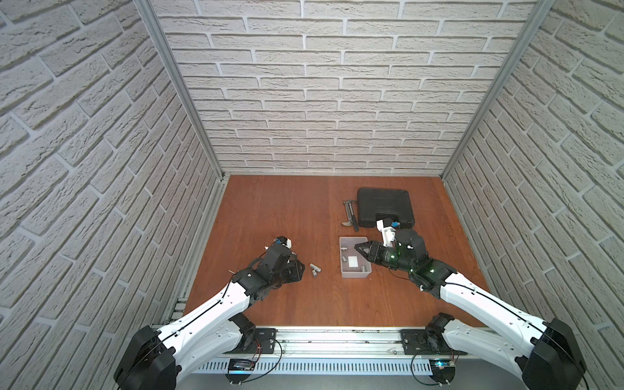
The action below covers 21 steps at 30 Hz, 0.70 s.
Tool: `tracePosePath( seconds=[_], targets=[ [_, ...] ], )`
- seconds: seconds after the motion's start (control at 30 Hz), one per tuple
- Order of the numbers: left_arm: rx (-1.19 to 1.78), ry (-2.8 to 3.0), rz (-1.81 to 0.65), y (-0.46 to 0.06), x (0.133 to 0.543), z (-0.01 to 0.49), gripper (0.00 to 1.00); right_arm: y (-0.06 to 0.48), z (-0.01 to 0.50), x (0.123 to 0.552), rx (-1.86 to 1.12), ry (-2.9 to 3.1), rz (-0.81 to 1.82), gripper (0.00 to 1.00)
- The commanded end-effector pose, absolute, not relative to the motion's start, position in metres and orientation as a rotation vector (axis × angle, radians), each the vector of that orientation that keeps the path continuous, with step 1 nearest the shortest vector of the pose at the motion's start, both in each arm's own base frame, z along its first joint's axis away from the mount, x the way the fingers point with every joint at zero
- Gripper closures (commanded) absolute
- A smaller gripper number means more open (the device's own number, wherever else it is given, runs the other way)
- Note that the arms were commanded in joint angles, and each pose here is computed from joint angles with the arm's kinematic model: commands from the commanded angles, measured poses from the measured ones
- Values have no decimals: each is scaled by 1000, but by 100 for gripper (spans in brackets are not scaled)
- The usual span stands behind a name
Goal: Put the socket on the desktop into the storage box
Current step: Place the socket head in the storage box.
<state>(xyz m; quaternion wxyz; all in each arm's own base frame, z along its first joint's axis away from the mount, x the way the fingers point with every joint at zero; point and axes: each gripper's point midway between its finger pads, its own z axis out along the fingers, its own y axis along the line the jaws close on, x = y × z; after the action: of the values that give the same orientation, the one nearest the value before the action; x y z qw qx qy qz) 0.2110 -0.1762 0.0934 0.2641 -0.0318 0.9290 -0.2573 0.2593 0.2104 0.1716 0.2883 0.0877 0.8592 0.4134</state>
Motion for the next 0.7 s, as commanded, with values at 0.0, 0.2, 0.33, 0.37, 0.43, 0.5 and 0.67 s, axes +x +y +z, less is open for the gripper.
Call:
tracePosePath(
  seconds=[0.0, 0.2, 0.33, 0.37, 0.43, 0.5, 0.67],
  targets=[
    [-81, 2435, -714, -182, 223, 113, 64, 200, 162, 256, 273, 2331, 1060, 98],
    [-77, 2438, -719, -183, 222, 109, 64, 188, 154, 259, 318, 2381, 967, 98],
    [-67, 2429, -738, -189, 225, 112, 64, 181, 148, 258, 338, 2403, 907, 98],
    [-64, 2425, -739, -189, 226, 115, 64, 181, 147, 258, 342, 2409, 904, 98],
    [-60, 2422, -731, -189, 227, 115, 64, 182, 145, 258, 340, 2422, 903, 98],
    [-65, 2426, -727, -189, 227, 113, 64, 184, 142, 260, 338, 2435, 899, 98],
    [-62, 2444, -722, -190, 225, 107, 65, 185, 138, 263, 334, 2453, 880, 98]
  ],
)
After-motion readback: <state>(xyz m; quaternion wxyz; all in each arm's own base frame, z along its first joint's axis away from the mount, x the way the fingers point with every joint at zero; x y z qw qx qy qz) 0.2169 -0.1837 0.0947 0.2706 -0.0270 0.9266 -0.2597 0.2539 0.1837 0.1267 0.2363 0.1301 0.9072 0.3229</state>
